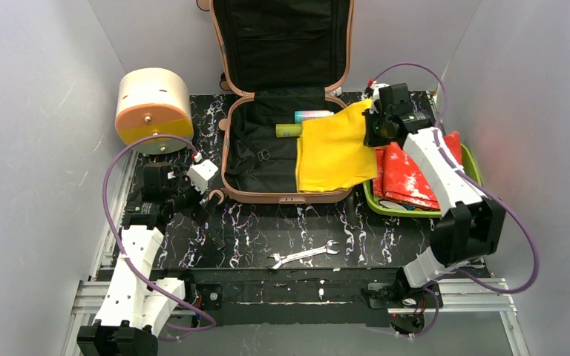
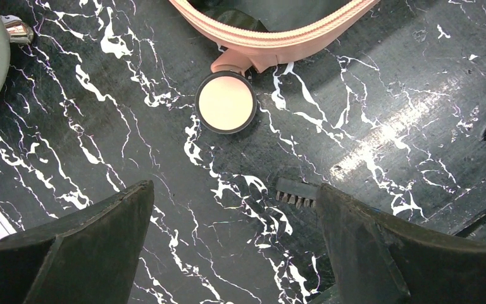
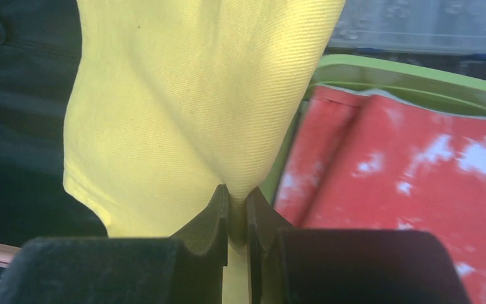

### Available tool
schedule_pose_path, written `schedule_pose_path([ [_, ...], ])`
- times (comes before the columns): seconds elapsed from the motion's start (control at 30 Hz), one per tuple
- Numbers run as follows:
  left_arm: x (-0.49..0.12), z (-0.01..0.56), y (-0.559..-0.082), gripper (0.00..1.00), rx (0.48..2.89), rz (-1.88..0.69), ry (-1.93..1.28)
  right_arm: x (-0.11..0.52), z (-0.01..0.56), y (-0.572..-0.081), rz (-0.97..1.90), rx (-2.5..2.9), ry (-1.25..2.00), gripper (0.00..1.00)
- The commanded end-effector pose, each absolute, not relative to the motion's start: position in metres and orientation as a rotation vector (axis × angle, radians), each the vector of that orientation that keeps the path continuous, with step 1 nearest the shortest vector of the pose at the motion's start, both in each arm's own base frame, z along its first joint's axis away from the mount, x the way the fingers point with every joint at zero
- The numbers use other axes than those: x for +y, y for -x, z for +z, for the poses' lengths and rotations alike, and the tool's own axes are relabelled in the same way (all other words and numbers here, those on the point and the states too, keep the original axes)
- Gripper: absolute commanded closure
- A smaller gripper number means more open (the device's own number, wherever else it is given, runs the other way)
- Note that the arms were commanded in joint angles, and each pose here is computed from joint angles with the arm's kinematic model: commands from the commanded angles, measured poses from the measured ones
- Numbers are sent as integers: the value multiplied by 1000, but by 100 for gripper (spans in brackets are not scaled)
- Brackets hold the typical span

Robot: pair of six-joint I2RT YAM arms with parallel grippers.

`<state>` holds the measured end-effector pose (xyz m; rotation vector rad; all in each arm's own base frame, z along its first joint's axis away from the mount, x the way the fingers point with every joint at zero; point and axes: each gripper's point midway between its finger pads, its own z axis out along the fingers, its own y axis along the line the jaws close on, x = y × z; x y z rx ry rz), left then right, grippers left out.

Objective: Open, take out, and arrange the luggage
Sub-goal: Place the clothes in the bin.

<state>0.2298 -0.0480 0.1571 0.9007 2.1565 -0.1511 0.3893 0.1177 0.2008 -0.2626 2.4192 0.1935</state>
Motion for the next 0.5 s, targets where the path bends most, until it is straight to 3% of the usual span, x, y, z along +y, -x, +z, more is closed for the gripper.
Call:
schedule_pose_path([
  [0.0, -54, 159, -223, 1, 2148, -208, -889, 46, 248, -384, -127, 2286, 207, 99],
  [0.47, -59, 160, -220, 1, 2126, -242, -876, -88, 228, -367, -449, 2329, 115, 99],
])
